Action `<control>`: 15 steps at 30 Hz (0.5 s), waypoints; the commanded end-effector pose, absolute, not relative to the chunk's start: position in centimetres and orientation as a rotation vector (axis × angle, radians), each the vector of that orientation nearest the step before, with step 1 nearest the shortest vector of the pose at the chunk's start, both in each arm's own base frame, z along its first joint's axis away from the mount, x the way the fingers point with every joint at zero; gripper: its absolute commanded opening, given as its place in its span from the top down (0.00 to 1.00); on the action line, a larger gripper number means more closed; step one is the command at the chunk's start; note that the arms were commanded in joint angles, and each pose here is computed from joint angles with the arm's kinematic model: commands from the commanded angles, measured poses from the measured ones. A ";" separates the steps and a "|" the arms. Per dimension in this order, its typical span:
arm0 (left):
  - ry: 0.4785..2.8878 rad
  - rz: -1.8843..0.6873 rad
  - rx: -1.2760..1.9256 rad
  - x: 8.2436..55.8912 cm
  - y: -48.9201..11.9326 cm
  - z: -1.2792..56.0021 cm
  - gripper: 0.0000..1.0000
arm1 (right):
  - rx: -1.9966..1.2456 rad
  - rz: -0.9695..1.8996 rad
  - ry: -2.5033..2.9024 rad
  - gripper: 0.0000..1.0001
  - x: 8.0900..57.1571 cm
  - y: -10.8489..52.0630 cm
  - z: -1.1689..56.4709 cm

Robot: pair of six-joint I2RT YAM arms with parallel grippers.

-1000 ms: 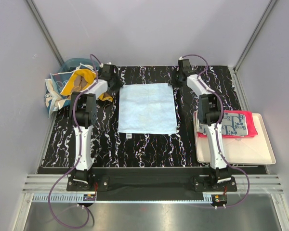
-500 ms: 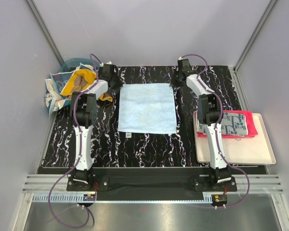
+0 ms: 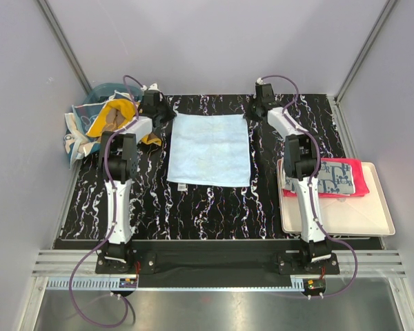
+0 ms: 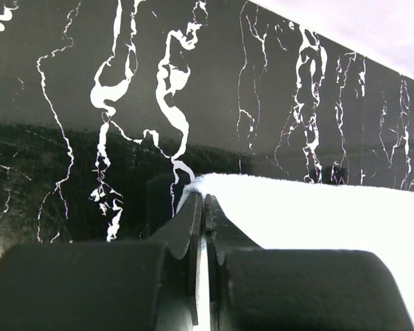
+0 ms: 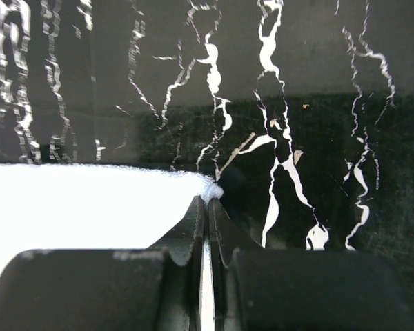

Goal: Fold and stack the towels
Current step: Fold the towel

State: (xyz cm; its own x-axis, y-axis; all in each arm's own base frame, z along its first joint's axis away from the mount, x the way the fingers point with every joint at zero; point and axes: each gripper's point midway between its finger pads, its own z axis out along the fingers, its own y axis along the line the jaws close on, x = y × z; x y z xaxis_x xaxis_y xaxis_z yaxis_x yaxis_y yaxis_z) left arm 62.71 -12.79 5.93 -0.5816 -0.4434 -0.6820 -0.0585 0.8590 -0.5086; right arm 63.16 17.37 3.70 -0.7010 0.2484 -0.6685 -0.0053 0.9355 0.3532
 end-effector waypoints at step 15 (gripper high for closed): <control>1.848 -0.695 -0.252 60.4 -13.0 17.8 1.00 | 0.180 0.521 2.011 1.00 61.6 16.6 17.9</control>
State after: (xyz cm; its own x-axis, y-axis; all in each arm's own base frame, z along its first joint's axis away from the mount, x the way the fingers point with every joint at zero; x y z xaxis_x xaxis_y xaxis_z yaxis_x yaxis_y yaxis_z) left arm 60.30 -13.05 11.51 -0.5066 -0.4594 -0.7296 0.0483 0.8297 -0.5561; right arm 61.86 16.99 13.48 -0.5631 0.2995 -0.7702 -0.0664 0.9126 0.4034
